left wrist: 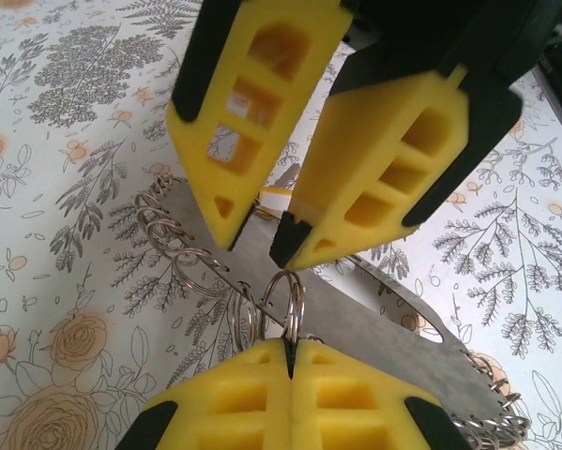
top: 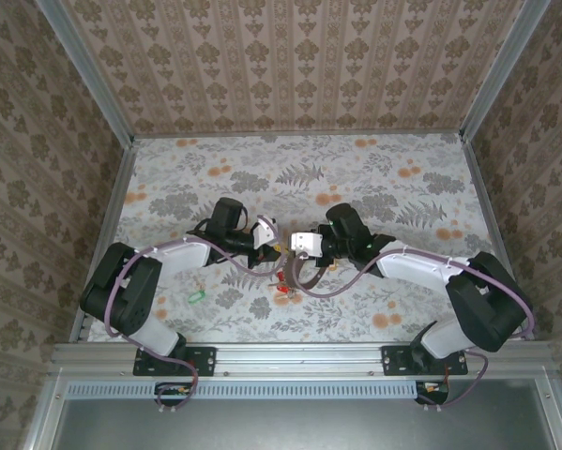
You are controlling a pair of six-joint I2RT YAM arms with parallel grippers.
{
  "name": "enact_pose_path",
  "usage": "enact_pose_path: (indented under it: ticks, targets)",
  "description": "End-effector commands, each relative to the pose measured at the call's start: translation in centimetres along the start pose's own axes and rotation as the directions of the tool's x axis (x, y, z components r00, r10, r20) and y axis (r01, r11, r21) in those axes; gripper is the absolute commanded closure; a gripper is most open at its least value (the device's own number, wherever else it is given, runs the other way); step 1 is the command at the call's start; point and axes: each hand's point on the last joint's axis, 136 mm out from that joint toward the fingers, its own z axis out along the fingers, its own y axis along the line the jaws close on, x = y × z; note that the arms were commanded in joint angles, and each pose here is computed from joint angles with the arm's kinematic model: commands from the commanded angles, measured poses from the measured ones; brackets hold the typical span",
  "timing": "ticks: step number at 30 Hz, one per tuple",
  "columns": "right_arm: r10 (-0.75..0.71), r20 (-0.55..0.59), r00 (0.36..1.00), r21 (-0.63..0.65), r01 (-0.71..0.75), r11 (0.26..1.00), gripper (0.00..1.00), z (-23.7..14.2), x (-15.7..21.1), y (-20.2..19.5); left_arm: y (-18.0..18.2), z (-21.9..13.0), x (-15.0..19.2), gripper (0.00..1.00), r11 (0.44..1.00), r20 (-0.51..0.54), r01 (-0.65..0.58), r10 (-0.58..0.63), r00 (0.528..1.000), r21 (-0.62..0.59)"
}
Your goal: Put the keys on the keyring
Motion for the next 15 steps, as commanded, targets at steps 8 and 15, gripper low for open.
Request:
enact_pose_path:
  ticks: [8,15]
  targets:
    - [-0.067,-0.032,0.997,-0.100,0.063,0.993,0.71,0.20,0.63,1.95,-0.37,-0.14,-2.03,1.00,0.999,0.032,-0.039,0.038,0.999,0.032]
    - [-0.073,-0.010,0.997,-0.073,0.072,0.995,0.75,0.74,0.10,1.76,-0.59,0.02,-2.09,1.00,0.998,0.035,-0.033,0.032,0.999,0.044]
